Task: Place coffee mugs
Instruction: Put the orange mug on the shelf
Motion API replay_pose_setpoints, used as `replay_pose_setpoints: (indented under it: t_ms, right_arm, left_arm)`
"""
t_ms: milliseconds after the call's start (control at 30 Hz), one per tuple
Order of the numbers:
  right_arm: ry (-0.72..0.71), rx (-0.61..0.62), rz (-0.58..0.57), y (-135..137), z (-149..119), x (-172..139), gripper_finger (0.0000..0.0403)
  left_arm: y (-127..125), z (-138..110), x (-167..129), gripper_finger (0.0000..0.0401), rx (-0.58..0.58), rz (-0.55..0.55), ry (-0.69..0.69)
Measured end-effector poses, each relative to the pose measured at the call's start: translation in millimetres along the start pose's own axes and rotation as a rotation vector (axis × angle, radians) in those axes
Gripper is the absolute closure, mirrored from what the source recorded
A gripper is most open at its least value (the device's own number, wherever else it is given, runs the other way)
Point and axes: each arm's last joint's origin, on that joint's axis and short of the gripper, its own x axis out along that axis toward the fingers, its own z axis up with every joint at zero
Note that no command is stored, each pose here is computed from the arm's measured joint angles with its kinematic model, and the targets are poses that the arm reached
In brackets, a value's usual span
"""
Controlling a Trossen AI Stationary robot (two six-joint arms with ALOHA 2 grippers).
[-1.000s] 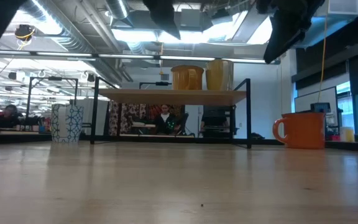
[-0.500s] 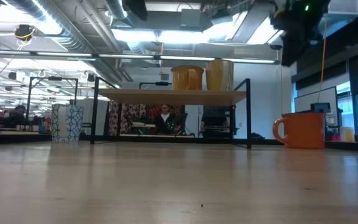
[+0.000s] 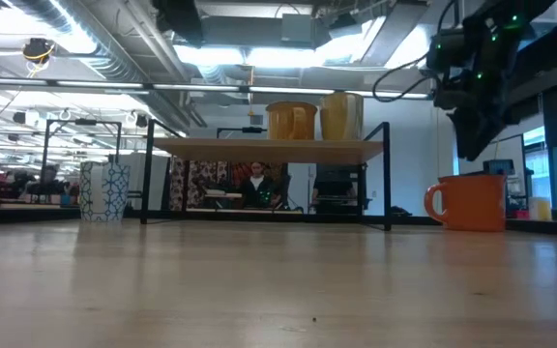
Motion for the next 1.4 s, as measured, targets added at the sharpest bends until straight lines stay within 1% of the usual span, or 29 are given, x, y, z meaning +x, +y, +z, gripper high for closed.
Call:
replay_pose_setpoints:
  t_ms: [100,233,400,700,800,867,933,1000,1133,1200,1267,1400]
  right_arm:
    - [0.004,-0.027,0.015,0.2,3.0,7.0,0.0274]
    - [0.057,-0.065,0.006,1.2,6.1,18.8,0.0274]
    - [0.077,-0.090,-0.067,0.2,11.9,31.3,0.0274]
    - [0.141,-0.150,-0.078,0.6,15.1,46.4,0.0275]
    - [0.152,-0.173,-0.078,0.6,15.3,48.5,0.0296]
    - [0.154,-0.178,-0.076,0.8,15.2,48.6,0.0327]
    - [0.158,-0.179,-0.074,0.9,14.8,48.5,0.0367]
    - [0.152,-0.181,-0.087,0.6,15.6,48.0,0.0390]
    - [0.163,-0.195,-0.085,0.3,13.8,47.2,0.0379]
    - [0.163,-0.198,-0.084,-0.2,11.5,42.8,0.0386]
    - [0.151,-0.203,-0.083,0.1,9.6,35.4,0.0396]
    - [0.117,-0.213,-0.061,7.5,6.6,12.5,0.0395]
  left_arm:
    - [0.0,-9.6,-0.1,0.0286,-0.036,0.000,-0.002]
    - [0.0,-16.3,0.0,0.0286,-0.060,0.000,0.008]
    - [-0.3,-16.7,0.8,0.0287,-0.069,0.000,0.010]
    - [-3.8,-15.9,0.7,0.0287,-0.056,-0.007,0.001]
    - [-3.7,-15.8,0.8,0.0287,-0.056,-0.007,0.001]
    - [-3.7,-15.8,0.8,0.0287,-0.056,-0.007,0.001]
    - [-3.7,-15.8,0.8,0.0287,-0.056,-0.007,0.001]
    - [-3.7,-15.8,0.8,0.0287,-0.055,-0.007,0.001]
    - [-3.7,-15.8,0.8,0.0287,-0.053,-0.007,0.001]
    - [-3.7,-15.8,0.8,0.0287,-0.052,-0.007,0.001]
    - [-3.7,-15.8,0.8,0.0287,-0.052,-0.007,0.001]
    - [-3.7,-15.8,0.8,0.0287,-0.052,-0.007,0.001]
